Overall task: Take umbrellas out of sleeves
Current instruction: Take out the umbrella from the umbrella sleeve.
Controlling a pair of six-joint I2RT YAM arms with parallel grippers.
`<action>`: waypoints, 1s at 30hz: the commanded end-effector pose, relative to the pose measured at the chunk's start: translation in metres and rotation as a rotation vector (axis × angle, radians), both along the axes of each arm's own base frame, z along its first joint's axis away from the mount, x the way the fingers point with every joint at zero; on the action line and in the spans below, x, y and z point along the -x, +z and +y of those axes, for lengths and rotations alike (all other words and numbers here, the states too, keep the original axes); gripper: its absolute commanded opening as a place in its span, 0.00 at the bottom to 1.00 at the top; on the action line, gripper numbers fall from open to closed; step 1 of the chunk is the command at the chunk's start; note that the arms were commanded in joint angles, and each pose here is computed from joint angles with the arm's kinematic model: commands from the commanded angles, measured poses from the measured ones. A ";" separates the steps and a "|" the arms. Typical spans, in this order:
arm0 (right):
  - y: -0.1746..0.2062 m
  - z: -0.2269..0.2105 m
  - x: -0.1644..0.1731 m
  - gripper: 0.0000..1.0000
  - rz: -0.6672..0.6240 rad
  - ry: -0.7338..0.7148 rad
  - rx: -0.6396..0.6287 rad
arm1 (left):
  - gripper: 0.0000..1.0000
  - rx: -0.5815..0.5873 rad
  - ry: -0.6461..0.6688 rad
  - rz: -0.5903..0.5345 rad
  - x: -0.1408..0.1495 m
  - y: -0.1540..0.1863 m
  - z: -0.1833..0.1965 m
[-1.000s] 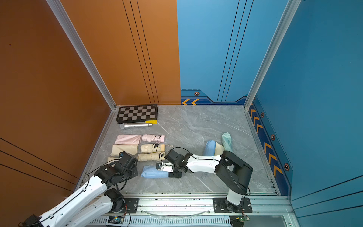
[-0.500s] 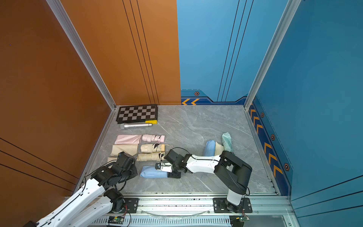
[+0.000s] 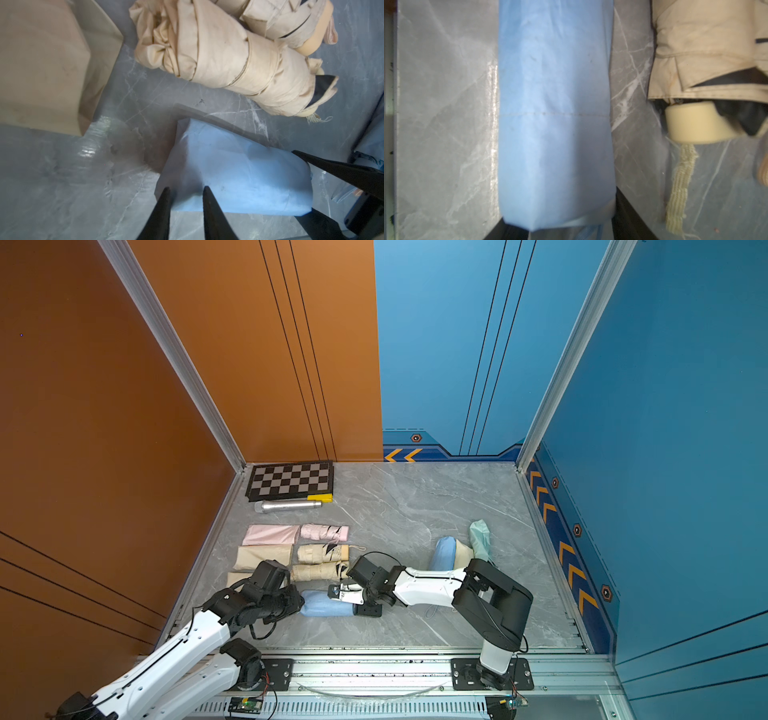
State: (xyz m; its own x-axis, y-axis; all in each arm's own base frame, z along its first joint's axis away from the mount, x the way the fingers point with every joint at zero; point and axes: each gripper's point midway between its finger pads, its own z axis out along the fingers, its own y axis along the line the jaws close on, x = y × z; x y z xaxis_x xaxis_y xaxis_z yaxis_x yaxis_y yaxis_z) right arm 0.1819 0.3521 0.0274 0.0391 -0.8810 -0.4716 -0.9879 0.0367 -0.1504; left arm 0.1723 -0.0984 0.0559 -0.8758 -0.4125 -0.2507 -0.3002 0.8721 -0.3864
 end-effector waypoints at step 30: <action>-0.003 -0.011 0.005 0.36 0.004 -0.015 0.017 | 0.00 -0.158 0.062 -0.005 -0.004 -0.001 0.033</action>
